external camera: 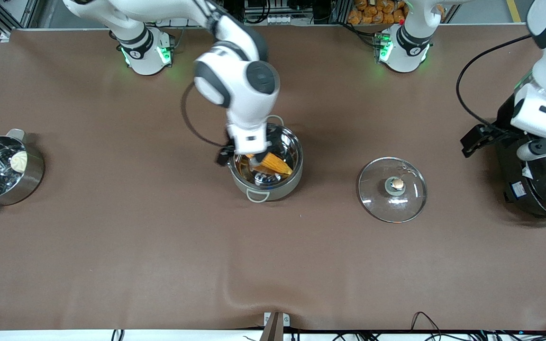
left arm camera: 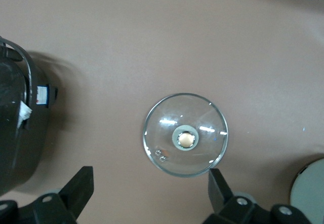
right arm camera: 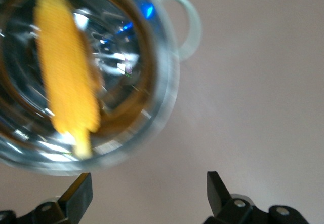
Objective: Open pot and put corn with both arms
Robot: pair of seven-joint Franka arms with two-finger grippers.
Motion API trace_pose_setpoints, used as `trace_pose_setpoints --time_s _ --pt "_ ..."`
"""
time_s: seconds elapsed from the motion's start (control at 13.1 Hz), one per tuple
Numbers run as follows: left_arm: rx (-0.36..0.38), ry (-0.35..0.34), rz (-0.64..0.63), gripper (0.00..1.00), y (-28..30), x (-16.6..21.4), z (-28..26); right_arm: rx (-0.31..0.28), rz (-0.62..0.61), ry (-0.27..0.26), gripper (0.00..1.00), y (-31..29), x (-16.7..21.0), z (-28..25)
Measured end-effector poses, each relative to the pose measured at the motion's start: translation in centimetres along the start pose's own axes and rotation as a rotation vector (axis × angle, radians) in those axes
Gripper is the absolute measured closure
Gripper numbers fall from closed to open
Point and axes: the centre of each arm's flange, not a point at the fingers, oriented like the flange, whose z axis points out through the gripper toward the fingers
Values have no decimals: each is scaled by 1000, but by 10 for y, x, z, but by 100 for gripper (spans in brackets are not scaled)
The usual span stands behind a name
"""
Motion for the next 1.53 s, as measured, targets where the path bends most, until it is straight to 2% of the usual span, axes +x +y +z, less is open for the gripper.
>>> trace_pose_setpoints --time_s 0.23,0.38,0.53,0.69,0.76,0.99,1.22,1.3,1.53 --pt "6 -14 34 0 -3 -2 -8 35 37 -52 0 86 -52 -7" --pt "11 -29 33 0 -5 -3 -23 91 90 -80 0 138 -86 15" --pt "13 -35 33 0 -6 -3 -31 193 192 -69 0 181 -124 30" --pt "13 -39 33 0 -5 -2 -33 265 297 -20 0 212 -162 32" --pt "11 -48 32 0 -5 -2 -36 265 345 5 0 220 -179 29" --pt "-19 -93 31 0 -1 -2 -35 206 505 53 0 217 -217 9" --pt "-22 -107 99 0 0 -1 -31 160 613 104 0 217 -247 -29" --pt "-23 -110 126 0 0 -1 -30 163 647 118 0 223 -261 -37" --pt "-25 -117 174 0 -1 0 -27 236 757 115 0 245 -312 -47"
